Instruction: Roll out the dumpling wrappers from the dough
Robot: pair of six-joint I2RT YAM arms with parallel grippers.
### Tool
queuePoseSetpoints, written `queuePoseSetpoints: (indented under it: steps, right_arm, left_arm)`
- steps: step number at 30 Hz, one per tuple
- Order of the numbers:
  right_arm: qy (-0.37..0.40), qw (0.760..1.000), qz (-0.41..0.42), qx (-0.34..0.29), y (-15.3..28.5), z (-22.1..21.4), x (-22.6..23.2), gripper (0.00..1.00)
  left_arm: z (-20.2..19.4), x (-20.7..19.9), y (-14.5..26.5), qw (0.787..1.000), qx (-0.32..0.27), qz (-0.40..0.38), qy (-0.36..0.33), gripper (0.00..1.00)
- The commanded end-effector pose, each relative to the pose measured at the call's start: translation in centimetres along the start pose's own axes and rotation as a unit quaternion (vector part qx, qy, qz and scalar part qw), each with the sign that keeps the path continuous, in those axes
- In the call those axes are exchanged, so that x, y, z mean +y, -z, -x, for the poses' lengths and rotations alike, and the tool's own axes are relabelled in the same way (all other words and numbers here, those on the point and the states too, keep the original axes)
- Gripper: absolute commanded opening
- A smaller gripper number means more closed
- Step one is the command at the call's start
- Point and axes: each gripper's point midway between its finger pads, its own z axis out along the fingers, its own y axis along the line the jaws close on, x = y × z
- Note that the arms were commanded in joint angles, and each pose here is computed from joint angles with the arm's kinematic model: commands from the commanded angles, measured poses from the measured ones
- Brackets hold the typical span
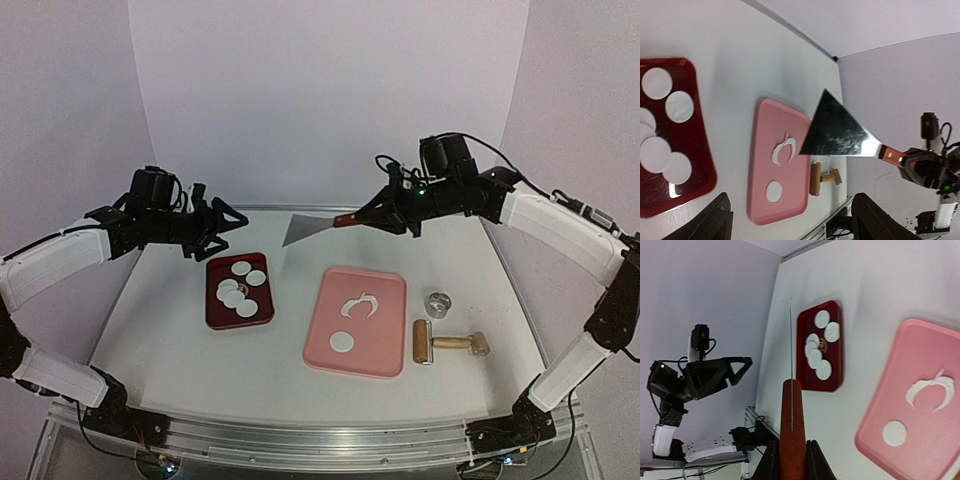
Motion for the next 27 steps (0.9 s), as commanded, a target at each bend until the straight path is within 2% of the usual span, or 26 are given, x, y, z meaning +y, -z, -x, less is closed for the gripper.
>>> queuePoseSetpoints:
  steps: [1, 5, 7, 12, 17, 20, 27]
  right_arm:
    - [0.037, 0.985, -0.165, 0.038, 5.6, -1.2, -3.6, 0.00]
    - [0.038, 0.951, -0.287, 0.107, 9.6, -3.2, -7.5, 0.00]
    - [0.023, 0.943, -0.304, 0.136, 11.0, -4.3, -8.6, 0.00]
    - [-0.046, 0.948, -0.266, 0.167, 12.9, -6.6, -10.6, 0.00]
    - [-0.107, 0.964, -0.173, 0.170, 12.2, -8.3, -11.9, 0.00]
    - [-0.111, 0.971, -0.133, 0.167, 11.6, -9.0, -12.1, 0.00]
    - [-0.110, 0.969, -0.139, 0.171, 10.9, -11.1, -15.8, 0.00]
  left_arm:
    - [-2.5, 2.4, -0.5, 0.994, 0.023, 0.098, -0.043, 0.76]
    - [-6.4, 2.6, -3.4, 0.988, 0.061, 0.131, -0.060, 0.75]
    - [-8.0, 2.8, -4.7, 0.986, 0.079, 0.133, -0.059, 0.76]
    - [-10.3, 3.5, -7.0, 0.983, 0.107, 0.139, -0.055, 0.76]
    - [-13.8, 4.5, -9.9, 0.972, 0.168, 0.151, -0.068, 0.69]
    - [-14.9, 4.8, -11.1, 0.970, 0.187, 0.143, -0.064, 0.66]
    - [-16.2, 4.7, -13.2, 0.969, 0.216, 0.112, -0.052, 0.62]
